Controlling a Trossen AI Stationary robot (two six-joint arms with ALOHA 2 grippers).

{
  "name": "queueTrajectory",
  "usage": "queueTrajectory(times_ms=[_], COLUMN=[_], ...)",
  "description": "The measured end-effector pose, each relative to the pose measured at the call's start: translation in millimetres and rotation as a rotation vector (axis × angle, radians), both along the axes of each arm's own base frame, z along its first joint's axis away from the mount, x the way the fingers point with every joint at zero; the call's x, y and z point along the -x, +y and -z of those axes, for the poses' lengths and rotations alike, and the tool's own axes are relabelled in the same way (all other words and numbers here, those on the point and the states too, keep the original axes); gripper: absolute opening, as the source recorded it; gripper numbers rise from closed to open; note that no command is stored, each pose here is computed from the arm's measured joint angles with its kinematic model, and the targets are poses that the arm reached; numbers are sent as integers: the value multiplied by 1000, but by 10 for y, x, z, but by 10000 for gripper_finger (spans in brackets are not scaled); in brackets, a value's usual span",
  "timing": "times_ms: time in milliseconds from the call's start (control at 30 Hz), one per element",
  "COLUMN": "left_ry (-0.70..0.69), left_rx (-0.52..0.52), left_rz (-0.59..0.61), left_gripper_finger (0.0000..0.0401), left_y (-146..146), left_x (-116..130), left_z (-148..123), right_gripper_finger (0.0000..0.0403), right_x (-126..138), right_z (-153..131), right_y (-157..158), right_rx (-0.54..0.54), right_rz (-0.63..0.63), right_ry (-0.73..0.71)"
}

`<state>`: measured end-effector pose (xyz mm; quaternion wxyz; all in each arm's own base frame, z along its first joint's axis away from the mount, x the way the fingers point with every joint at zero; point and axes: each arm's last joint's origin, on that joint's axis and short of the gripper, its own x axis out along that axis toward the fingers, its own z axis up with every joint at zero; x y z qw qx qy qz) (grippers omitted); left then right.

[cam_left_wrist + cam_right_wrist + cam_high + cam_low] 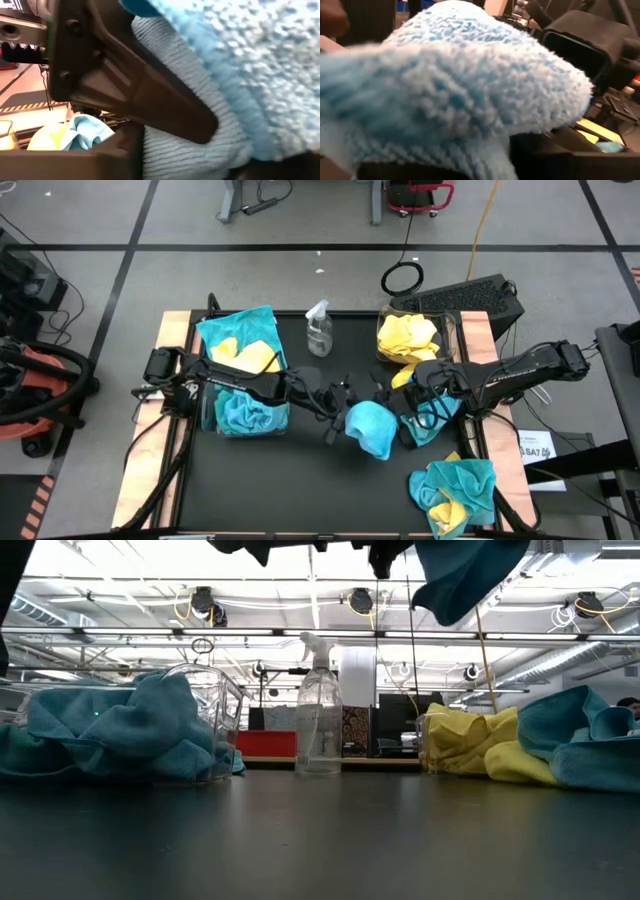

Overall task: Sort microfiber towel by color & place in baskets
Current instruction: Put the blue towel into the bottom transparent bin

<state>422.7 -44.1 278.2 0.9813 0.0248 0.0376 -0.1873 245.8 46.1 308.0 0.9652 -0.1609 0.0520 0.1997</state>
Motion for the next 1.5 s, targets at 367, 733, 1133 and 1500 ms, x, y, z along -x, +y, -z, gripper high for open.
queueTrajectory(times_ms=[367, 733, 1133, 1500], left_ry=[77, 169, 254, 359], left_rx=[-102, -260, -431, -457], left_rz=[-7, -48, -193, -386], left_gripper_finger=[17, 12, 12, 12], left_y=[4, 189, 645, 1040], left_x=[13, 193, 644, 1227], left_z=[105, -21, -426, -780], right_gripper_finger=[156, 270, 281, 281], right_x=[8, 134, 699, 1023], right_z=[51, 12, -302, -392], right_y=[16, -27, -180, -282], right_rx=[-10, 33, 106, 84], right_rz=[108, 259, 381, 417], right_ry=[64, 86, -18, -42])
